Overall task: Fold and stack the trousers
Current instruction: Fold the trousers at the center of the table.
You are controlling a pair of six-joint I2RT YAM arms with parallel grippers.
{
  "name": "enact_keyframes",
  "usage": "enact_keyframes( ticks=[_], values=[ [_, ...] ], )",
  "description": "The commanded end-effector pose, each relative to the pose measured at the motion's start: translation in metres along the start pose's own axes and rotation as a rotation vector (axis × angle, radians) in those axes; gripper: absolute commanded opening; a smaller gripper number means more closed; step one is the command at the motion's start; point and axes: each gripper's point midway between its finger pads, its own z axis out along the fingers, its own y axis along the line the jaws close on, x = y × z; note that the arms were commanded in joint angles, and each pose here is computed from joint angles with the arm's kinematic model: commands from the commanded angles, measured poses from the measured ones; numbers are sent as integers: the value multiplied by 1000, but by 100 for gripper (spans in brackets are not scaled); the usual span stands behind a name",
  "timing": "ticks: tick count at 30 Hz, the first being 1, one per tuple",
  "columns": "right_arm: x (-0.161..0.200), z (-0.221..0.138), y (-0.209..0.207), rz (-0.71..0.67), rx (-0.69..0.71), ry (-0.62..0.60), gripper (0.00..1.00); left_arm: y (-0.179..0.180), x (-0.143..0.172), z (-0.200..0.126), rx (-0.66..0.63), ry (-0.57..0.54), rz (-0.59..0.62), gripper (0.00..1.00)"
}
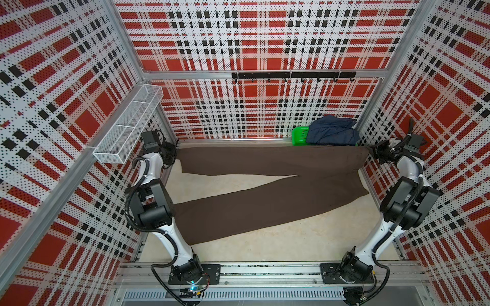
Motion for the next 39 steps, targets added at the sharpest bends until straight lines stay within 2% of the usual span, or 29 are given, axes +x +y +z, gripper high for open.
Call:
enact_keyframes(
  ticks=[1, 5, 11, 15, 22, 27, 33, 39],
  values=[
    [-42, -5, 13, -41, -55, -138, 0, -15, -28, -4, 40, -77, 7, 0],
    [-41, -9, 25, -51, -122, -145, 0, -22, -20, -5, 68, -40, 10, 0],
    [-28, -36, 19, -80, -125, -184, 0, -6, 6, -40, 68, -19, 36, 0],
    [-18, -56, -6, -76, -78, -220, 0, 24, 28, -69, 40, -35, 46, 0],
    [-4, -73, -64, -20, 35, -244, 0, 84, 68, -102, -26, -29, 34, 0],
    [-3, -84, -91, -6, 108, -270, 0, 119, 82, -127, -73, -66, 23, 0],
    [5, -83, -110, 22, 139, -274, 0, 156, 99, -139, -106, -74, -10, 0],
    [11, -93, -137, 64, 202, -307, 0, 191, 101, -154, -149, -120, -62, 0]
  ],
)
